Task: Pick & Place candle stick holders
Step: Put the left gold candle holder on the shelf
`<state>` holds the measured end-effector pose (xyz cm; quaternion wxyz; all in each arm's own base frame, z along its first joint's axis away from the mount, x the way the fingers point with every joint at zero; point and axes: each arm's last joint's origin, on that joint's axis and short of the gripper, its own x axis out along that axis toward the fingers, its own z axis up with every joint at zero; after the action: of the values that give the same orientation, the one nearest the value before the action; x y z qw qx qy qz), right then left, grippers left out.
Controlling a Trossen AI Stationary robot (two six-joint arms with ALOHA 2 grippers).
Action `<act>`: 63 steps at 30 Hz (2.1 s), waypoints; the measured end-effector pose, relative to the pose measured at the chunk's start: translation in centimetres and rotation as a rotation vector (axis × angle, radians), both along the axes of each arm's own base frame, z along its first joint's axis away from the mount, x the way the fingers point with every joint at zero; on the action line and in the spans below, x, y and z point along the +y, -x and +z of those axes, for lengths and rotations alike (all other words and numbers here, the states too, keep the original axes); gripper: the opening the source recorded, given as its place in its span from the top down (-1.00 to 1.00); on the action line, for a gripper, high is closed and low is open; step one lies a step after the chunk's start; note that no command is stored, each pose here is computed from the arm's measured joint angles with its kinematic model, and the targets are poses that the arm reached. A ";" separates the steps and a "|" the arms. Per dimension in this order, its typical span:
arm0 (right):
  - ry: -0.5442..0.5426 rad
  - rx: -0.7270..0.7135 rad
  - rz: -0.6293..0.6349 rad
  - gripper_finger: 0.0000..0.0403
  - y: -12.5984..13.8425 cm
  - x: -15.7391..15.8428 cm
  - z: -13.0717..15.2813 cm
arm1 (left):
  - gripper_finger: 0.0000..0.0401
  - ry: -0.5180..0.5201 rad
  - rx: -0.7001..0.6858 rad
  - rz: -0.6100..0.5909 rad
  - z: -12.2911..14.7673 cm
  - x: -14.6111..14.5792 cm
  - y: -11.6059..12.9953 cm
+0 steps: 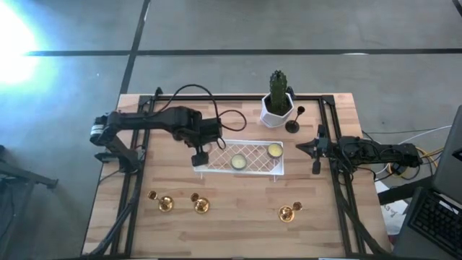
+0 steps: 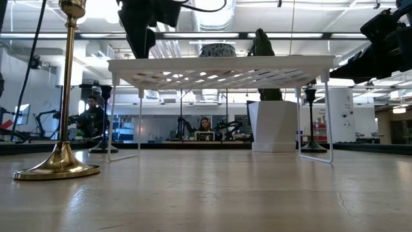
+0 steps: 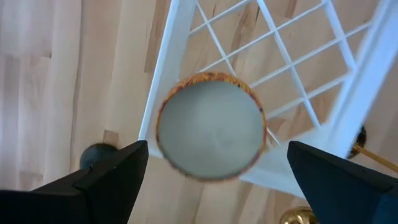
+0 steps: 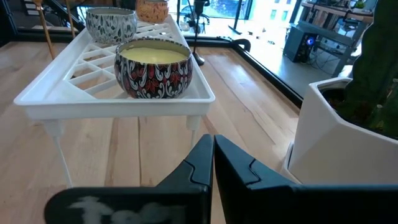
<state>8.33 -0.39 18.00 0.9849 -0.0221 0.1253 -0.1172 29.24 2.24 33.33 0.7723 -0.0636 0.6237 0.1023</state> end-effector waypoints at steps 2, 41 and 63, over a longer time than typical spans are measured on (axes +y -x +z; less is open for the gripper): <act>0.000 0.000 0.000 0.96 0.0 0.0 0.0 | -0.94 0.002 0.002 0.005 0.8 0.0 0.2; 0.000 0.000 0.000 0.96 0.0 0.0 0.0 | -0.93 0.080 -0.450 0.324 4.7 -3.4 13.3; 0.000 0.000 0.000 0.96 0.0 0.0 0.0 | -0.93 0.086 -0.563 0.214 2.9 -8.2 16.1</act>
<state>8.33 -0.39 18.00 0.9849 -0.0222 0.1255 -0.1171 13.18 -5.92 36.25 0.8962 -0.1876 0.3786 0.1349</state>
